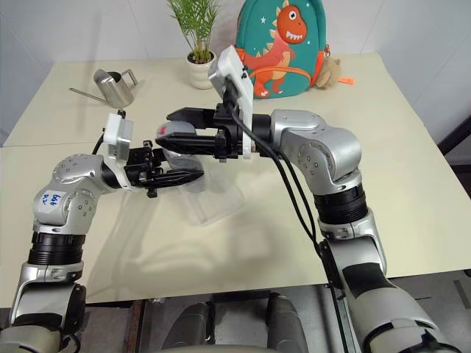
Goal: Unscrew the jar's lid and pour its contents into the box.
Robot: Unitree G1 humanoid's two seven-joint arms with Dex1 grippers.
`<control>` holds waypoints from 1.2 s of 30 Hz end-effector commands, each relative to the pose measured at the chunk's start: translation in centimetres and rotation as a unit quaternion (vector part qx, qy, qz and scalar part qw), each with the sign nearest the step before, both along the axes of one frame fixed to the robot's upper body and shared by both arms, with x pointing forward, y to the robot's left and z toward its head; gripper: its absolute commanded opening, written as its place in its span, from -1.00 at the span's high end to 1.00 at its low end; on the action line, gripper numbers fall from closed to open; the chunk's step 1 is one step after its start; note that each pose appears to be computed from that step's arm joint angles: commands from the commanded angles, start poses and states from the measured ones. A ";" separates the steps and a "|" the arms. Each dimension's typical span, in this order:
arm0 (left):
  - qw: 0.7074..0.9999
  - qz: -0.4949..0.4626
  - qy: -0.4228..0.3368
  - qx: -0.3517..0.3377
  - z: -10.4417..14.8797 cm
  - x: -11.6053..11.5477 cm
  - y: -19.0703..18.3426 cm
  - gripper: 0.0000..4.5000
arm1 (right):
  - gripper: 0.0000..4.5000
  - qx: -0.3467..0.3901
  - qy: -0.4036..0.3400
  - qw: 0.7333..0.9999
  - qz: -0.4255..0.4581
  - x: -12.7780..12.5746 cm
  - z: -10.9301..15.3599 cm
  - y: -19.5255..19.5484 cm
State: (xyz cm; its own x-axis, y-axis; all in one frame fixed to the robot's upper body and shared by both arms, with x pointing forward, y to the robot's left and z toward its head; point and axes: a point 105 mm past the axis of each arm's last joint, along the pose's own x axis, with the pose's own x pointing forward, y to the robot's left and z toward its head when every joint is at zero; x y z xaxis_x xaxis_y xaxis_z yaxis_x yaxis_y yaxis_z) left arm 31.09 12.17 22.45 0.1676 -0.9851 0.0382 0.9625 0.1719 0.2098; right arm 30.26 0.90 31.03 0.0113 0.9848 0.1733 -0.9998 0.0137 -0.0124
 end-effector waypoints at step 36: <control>0.994 0.090 -0.045 0.039 1.6 3.3 3.6 0.11 | -0.99 -0.066 -0.066 0.952 -0.291 0.7 -9.8 -16.6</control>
State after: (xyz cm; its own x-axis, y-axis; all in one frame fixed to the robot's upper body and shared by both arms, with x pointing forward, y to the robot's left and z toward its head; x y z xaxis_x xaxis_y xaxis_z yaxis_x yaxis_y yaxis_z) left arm 34.26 15.63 22.81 0.3288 -0.9444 -0.0051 0.9191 0.3187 0.2318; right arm 32.30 -17.90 19.25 0.6416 0.7637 0.0718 -0.7473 0.6434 -0.1661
